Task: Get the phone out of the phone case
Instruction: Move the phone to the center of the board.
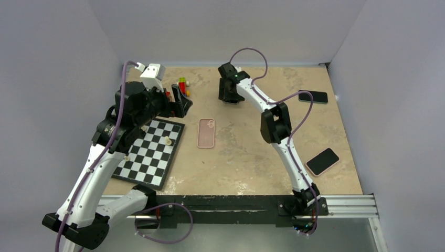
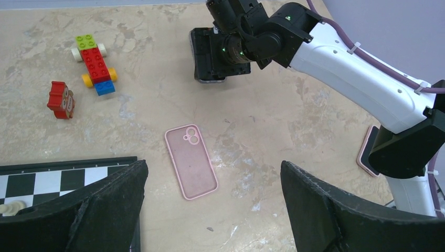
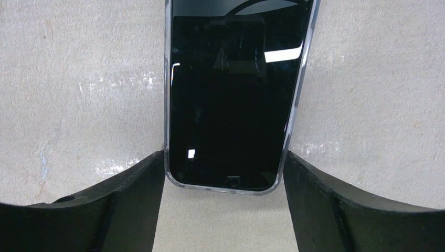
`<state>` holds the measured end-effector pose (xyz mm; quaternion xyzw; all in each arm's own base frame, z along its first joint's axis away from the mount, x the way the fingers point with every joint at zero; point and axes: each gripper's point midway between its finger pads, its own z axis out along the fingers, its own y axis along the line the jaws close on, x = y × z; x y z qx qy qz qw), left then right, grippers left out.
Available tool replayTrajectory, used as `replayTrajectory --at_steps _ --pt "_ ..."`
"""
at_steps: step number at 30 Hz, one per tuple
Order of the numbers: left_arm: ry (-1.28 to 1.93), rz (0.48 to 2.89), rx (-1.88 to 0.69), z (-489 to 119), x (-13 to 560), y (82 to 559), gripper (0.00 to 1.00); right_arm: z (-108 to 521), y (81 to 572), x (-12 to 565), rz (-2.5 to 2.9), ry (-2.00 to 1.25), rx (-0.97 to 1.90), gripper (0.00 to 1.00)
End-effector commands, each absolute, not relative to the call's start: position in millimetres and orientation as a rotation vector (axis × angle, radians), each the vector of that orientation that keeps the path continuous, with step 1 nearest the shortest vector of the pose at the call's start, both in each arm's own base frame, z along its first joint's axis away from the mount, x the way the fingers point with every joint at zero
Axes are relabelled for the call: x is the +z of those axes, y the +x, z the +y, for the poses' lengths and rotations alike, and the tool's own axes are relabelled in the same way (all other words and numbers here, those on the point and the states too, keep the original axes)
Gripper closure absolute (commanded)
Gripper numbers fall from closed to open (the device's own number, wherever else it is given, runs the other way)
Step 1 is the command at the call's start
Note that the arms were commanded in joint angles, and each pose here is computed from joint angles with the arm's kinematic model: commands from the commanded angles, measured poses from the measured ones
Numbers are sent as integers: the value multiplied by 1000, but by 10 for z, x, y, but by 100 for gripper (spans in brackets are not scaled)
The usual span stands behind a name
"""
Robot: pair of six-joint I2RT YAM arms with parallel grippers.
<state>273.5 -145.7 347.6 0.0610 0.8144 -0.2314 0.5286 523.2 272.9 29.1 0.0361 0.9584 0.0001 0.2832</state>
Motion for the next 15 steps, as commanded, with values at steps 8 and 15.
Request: replayTrajectory --at_steps 8,15 --pt "165 1921 -564 -1491 3505 2759 0 2698 4970 422 2591 42 51 58" --pt "178 1944 -602 -1568 3449 2772 0 2564 4330 521 2627 -36 129 57"
